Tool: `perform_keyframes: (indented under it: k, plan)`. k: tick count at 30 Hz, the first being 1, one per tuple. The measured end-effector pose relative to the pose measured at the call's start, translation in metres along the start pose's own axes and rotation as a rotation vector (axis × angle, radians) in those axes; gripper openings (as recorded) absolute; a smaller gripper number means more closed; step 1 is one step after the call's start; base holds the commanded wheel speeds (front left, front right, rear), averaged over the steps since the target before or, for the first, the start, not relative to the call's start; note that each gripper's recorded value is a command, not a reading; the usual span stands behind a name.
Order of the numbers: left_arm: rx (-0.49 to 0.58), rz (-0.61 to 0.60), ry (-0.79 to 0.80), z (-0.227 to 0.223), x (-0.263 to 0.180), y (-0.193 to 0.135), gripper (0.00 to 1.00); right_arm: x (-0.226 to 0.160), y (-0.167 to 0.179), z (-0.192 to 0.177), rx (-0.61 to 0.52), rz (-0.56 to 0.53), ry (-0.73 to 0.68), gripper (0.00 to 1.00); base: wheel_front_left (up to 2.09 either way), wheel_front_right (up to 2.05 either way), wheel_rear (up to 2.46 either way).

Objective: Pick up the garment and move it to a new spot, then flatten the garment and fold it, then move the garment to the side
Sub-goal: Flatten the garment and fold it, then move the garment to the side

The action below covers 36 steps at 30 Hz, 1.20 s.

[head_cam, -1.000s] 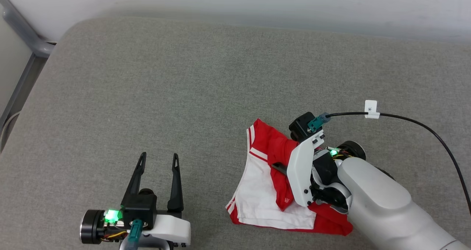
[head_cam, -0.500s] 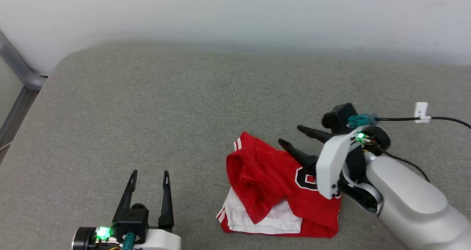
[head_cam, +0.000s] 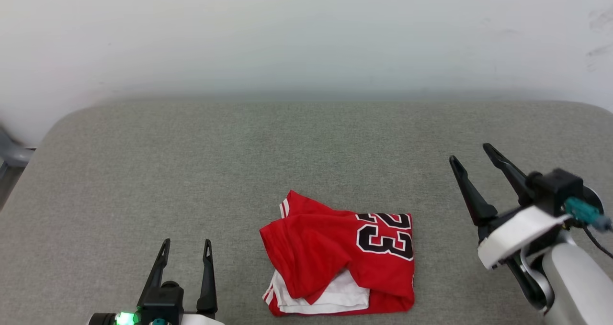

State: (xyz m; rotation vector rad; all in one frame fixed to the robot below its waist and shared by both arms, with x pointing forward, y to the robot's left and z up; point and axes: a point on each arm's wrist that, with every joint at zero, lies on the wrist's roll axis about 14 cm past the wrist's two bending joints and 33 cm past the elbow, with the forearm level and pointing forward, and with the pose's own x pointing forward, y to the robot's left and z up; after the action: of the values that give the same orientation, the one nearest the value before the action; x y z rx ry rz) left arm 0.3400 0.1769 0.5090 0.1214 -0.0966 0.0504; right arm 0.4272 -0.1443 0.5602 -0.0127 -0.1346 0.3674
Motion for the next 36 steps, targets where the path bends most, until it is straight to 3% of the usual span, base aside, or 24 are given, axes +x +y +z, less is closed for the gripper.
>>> perform_keyframes:
  k: [12, 22, 36]
  plan:
    - [0.006, -0.031, -0.045, 0.014, -0.001, -0.006, 1.00, -0.071, -0.008, 0.007, 0.043, -0.238, -0.110, 1.00, 0.00, 0.00, 0.00]
    - [0.019, -0.032, -0.038, 0.011, -0.009, -0.002, 1.00, -0.099, 0.003, -0.014, 0.081, -0.286, -0.049, 1.00, 0.00, 0.00, 0.00]
    - [0.023, -0.024, -0.028, 0.008, -0.012, 0.001, 1.00, -0.109, 0.006, -0.041, 0.105, -0.299, 0.037, 1.00, 0.00, 0.00, 0.00]
